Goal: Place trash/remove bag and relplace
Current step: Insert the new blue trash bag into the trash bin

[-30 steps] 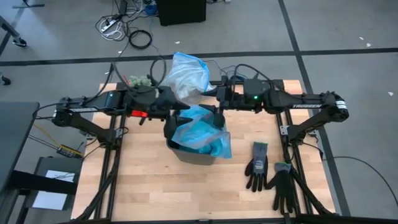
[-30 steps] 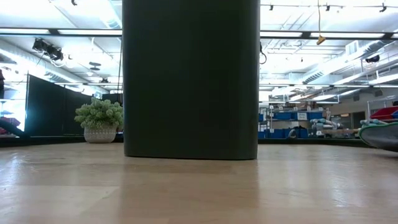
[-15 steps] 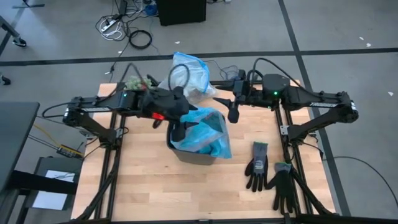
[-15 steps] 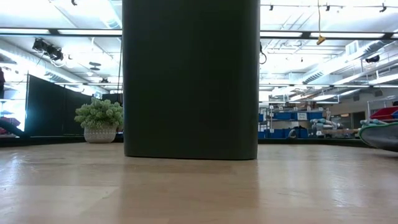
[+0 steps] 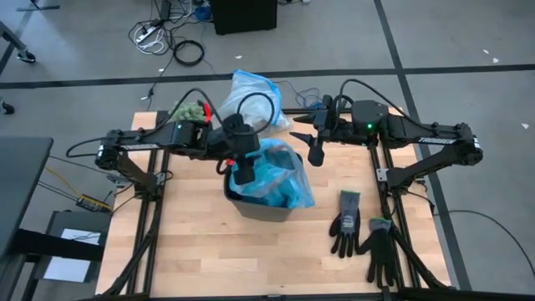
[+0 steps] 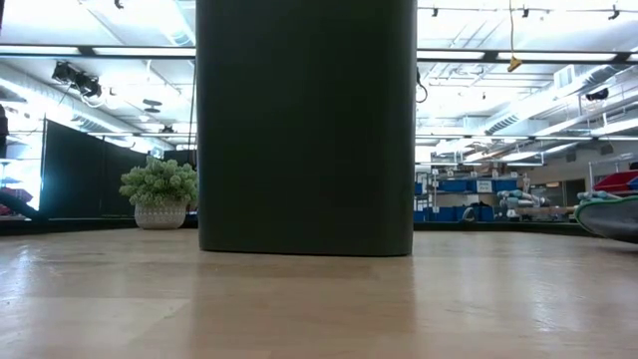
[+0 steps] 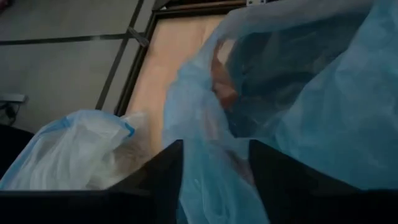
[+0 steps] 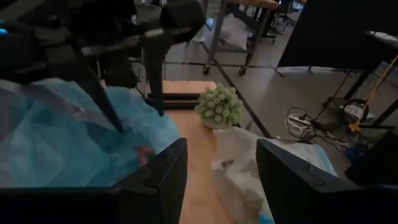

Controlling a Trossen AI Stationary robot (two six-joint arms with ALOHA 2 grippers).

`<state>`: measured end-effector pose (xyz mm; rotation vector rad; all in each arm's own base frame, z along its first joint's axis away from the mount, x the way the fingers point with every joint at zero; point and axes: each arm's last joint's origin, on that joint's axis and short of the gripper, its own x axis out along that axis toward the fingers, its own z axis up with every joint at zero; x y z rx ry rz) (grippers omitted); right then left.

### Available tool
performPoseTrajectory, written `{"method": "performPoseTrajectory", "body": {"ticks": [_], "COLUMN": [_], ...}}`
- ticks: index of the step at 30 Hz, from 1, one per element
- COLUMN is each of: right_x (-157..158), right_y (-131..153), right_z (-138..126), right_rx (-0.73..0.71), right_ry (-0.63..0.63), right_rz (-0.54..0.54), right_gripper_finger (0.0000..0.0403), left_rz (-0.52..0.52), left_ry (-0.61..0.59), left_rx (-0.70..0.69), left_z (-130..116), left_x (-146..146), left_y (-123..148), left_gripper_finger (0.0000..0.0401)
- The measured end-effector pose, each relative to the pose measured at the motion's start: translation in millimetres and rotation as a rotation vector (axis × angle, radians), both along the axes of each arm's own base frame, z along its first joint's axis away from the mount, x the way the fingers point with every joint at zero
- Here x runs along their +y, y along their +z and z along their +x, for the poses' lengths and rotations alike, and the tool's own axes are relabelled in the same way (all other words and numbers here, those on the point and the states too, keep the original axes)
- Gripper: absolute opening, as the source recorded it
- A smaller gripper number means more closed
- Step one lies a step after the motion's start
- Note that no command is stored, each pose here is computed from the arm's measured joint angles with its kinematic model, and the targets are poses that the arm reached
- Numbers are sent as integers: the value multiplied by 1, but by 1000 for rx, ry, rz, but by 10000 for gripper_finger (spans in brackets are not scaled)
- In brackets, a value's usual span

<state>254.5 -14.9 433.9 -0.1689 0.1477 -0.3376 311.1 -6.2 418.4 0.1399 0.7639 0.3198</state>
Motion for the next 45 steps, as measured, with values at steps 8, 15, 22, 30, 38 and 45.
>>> {"method": "performPoseTrajectory", "body": {"ticks": [8, 15, 22, 30, 38, 45], "right_x": [0, 0, 2, 16, 25, 28], "right_y": [0, 0, 1, -1, -23, -43], "right_z": [0, 0, 1, 18, 43, 49], "right_rx": [-2, -16, -61, -126, -45, 94], "right_ry": [1, -2, 51, 199, 164, 36], "right_rz": [-7, 28, 162, 271, 309, 263], "right_gripper_finger": [163, 155, 156, 195, 271, 251], "left_rz": [25, 57, 61, 73, 68, 44], "left_ry": [-12, 47, 205, 286, 282, 289], "left_rx": [22, 99, 56, -17, -10, -15], "left_z": [-4, -13, -32, -54, -56, -57], "left_x": [1, 3, 7, 10, 7, 6], "left_y": [6, 2, 11, 26, 26, 26], "left_gripper_finger": [22, 4, 2, 1, 1, 1]}}
